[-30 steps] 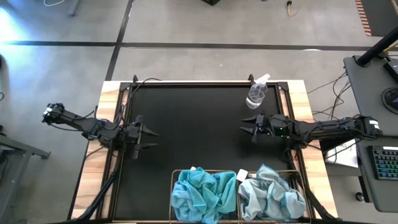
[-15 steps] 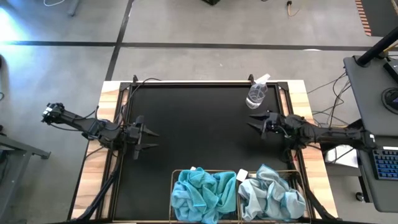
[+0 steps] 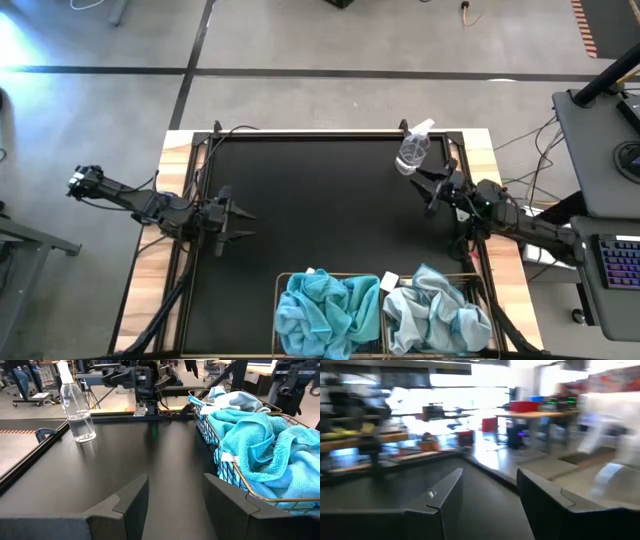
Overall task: Sort microfiber towel by color & place in baskets
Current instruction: Return to Home Position
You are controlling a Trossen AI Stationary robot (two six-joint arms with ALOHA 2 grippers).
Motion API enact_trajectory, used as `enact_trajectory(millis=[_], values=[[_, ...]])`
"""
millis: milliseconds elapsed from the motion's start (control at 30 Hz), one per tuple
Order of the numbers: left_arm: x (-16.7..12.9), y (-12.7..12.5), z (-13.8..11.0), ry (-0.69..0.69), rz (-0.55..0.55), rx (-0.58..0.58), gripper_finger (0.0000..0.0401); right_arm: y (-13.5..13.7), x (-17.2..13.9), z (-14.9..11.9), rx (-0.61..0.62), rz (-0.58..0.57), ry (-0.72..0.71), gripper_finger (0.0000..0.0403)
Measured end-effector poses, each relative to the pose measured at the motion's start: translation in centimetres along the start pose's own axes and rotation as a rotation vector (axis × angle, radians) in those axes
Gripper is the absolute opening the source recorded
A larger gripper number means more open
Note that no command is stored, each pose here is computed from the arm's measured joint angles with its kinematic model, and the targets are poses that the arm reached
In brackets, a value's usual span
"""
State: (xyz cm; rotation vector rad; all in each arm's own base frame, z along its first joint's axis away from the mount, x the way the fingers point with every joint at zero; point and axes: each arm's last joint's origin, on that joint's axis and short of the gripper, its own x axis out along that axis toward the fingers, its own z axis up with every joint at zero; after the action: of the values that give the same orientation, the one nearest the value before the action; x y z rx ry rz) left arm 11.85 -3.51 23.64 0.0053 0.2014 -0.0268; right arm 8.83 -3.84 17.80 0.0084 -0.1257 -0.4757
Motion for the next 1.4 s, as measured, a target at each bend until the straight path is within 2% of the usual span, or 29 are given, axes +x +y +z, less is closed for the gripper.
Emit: enact_trajectory(millis=[400, 833, 1067, 1400], values=[[0.1, 0.0, -0.3, 0.009, 0.002, -0.013, 0.0168, -4.3, -0.7, 0.2, -0.053, -0.457, -0.016, 0.0180], [0.1, 0.0, -0.3, 0.008, 0.002, -0.019, 0.0168, -7.3, -2.6, 0.5, -0.098, -0.835, -0.030, 0.0180], [0.1, 0.0, -0.2, -0.011, 0.000, -0.028, 0.0168, -8.0, -3.4, 0.7, -0.110, -0.936, -0.035, 0.0180], [0.1, 0.0, -0.1, -0.015, 0.000, -0.026, 0.0168, -8.1, -3.3, 0.6, -0.103, -0.939, -0.015, 0.0180]])
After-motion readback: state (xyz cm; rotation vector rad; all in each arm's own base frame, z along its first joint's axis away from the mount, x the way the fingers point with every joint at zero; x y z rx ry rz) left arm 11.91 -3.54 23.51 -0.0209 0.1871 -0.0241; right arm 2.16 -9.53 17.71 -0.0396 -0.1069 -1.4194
